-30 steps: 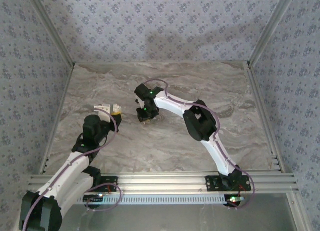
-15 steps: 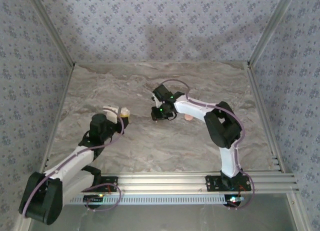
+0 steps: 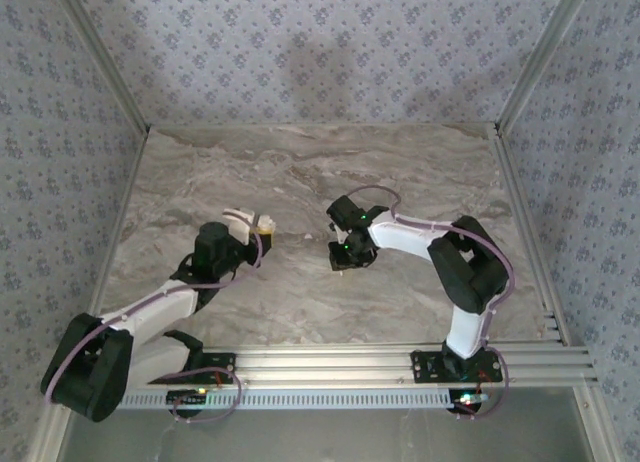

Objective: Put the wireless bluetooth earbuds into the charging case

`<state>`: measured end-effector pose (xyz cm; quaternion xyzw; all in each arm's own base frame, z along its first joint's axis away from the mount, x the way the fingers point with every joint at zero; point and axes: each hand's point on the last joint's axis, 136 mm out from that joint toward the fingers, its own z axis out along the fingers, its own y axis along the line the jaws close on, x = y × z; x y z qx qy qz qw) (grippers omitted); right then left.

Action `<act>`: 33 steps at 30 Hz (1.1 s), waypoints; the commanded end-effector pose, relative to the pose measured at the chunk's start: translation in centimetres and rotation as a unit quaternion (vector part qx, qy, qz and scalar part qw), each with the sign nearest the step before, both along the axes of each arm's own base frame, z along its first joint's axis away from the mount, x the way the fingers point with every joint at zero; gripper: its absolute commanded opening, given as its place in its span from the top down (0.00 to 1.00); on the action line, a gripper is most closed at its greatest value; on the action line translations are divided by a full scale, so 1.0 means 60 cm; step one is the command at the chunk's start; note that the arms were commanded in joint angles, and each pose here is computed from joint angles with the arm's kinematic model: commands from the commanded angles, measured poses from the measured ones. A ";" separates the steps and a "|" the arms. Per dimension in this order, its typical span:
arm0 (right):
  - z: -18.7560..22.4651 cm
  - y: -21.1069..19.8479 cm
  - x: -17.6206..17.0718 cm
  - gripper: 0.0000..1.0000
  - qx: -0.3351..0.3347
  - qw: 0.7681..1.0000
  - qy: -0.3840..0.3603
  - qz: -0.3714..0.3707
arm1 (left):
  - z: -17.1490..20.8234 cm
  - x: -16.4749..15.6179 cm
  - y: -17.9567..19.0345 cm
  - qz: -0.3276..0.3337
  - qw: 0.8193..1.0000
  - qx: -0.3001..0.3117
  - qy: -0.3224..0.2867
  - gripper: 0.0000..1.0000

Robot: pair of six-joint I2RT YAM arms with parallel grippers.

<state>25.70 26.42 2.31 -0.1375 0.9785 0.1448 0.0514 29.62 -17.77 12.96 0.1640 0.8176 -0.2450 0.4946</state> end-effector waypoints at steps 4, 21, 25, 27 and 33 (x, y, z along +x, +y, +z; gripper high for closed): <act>-0.016 -0.043 -0.034 0.78 -0.055 0.997 0.045 -0.009 | 0.046 0.012 -0.021 -0.020 0.999 -0.015 -0.040 0.92; 0.053 -0.044 -0.013 0.62 -0.121 0.992 0.038 0.015 | 0.058 0.011 -0.020 -0.019 0.999 -0.009 -0.047 0.91; 0.043 -0.038 -0.013 0.61 -0.130 0.990 0.047 0.025 | 0.058 0.011 -0.020 -0.019 0.999 -0.008 -0.046 0.92; 0.037 -0.031 -0.011 0.61 -0.129 0.990 0.051 0.030 | 0.058 0.012 -0.019 -0.018 0.999 -0.008 -0.046 0.92; 0.016 -0.024 -0.015 0.61 -0.136 0.988 0.068 0.041 | 0.060 0.011 -0.017 -0.017 0.999 -0.006 -0.048 0.92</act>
